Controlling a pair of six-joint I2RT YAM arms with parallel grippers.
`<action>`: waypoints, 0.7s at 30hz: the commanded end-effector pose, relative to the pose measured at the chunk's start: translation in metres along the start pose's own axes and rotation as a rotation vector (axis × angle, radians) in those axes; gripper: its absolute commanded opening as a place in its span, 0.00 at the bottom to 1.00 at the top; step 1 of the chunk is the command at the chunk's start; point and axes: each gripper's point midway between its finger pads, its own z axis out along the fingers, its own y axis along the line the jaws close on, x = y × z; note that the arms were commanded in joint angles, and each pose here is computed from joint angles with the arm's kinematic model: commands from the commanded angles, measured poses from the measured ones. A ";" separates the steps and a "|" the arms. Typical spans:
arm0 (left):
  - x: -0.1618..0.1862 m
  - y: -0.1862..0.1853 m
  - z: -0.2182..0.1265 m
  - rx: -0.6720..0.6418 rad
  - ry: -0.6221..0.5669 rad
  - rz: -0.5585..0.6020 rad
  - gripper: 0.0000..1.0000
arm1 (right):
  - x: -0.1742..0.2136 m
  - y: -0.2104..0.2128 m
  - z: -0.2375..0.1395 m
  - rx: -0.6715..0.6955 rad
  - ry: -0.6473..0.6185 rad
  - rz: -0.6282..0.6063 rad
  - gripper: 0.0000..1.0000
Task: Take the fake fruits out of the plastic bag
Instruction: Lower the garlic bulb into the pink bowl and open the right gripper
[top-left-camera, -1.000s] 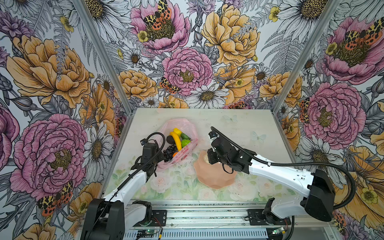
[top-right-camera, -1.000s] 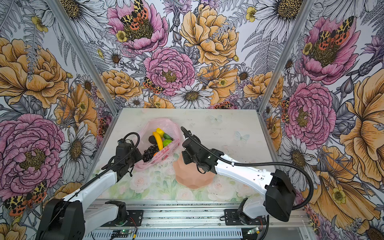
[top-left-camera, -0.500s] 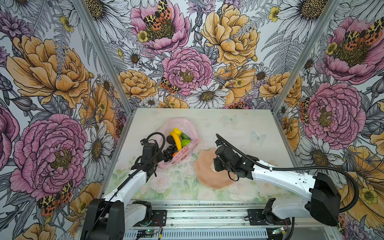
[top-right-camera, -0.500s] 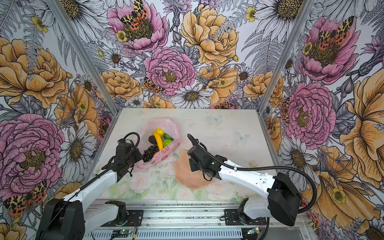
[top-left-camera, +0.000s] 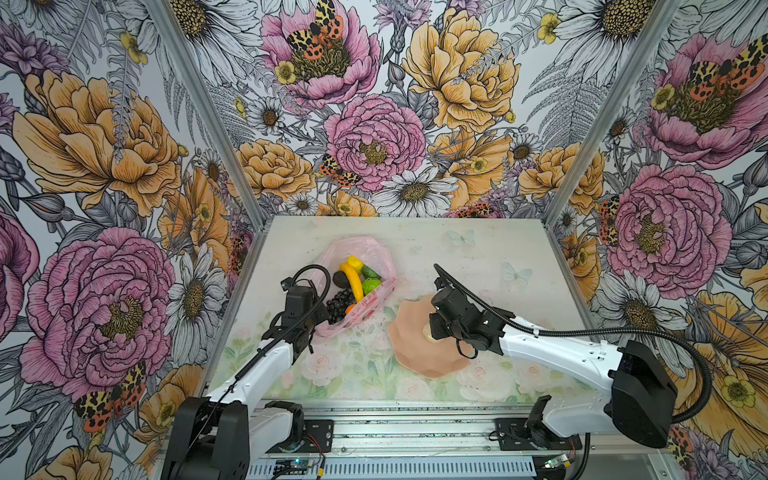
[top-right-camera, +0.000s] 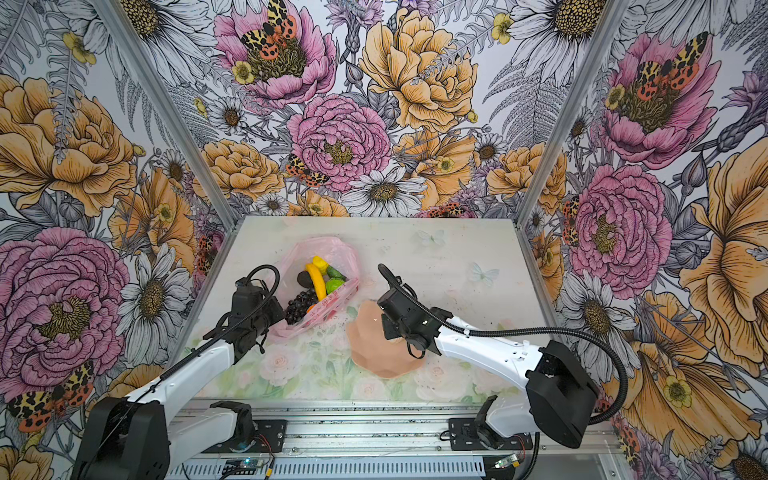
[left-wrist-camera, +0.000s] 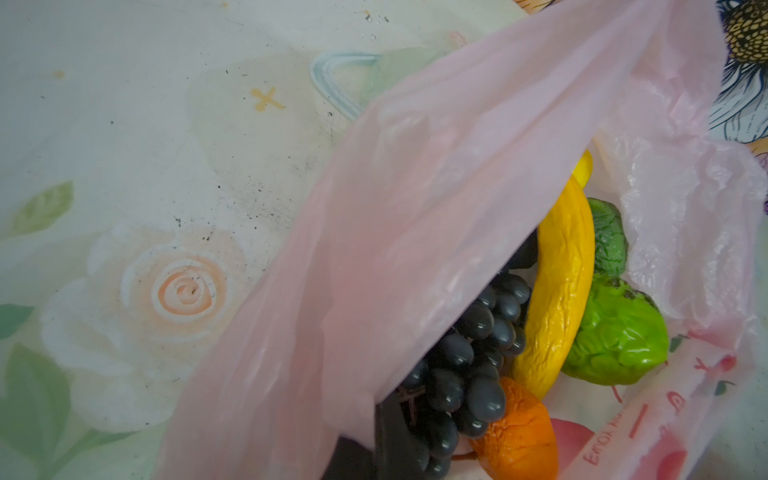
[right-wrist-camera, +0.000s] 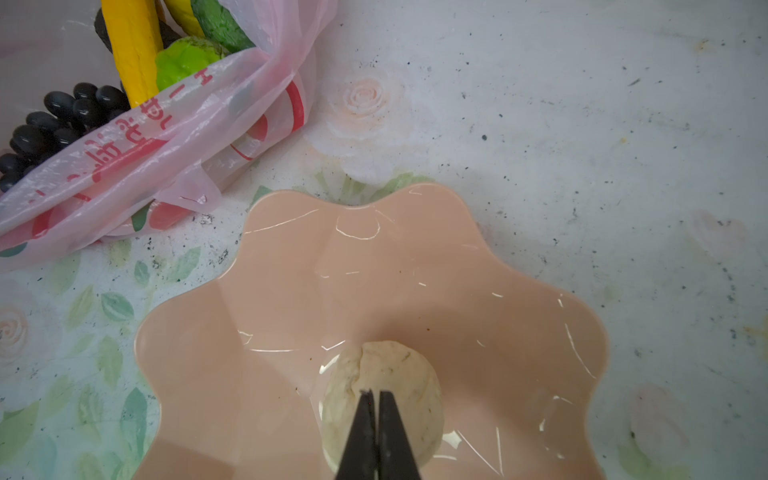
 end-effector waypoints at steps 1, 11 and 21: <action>-0.001 0.002 0.002 0.000 -0.011 -0.013 0.00 | -0.004 -0.004 0.004 0.016 -0.022 0.020 0.09; 0.000 0.002 0.002 -0.001 -0.010 -0.012 0.00 | -0.010 -0.010 0.002 0.027 -0.036 0.026 0.36; 0.000 0.002 0.002 0.001 -0.010 -0.012 0.00 | -0.017 -0.016 0.000 0.054 -0.057 0.020 0.57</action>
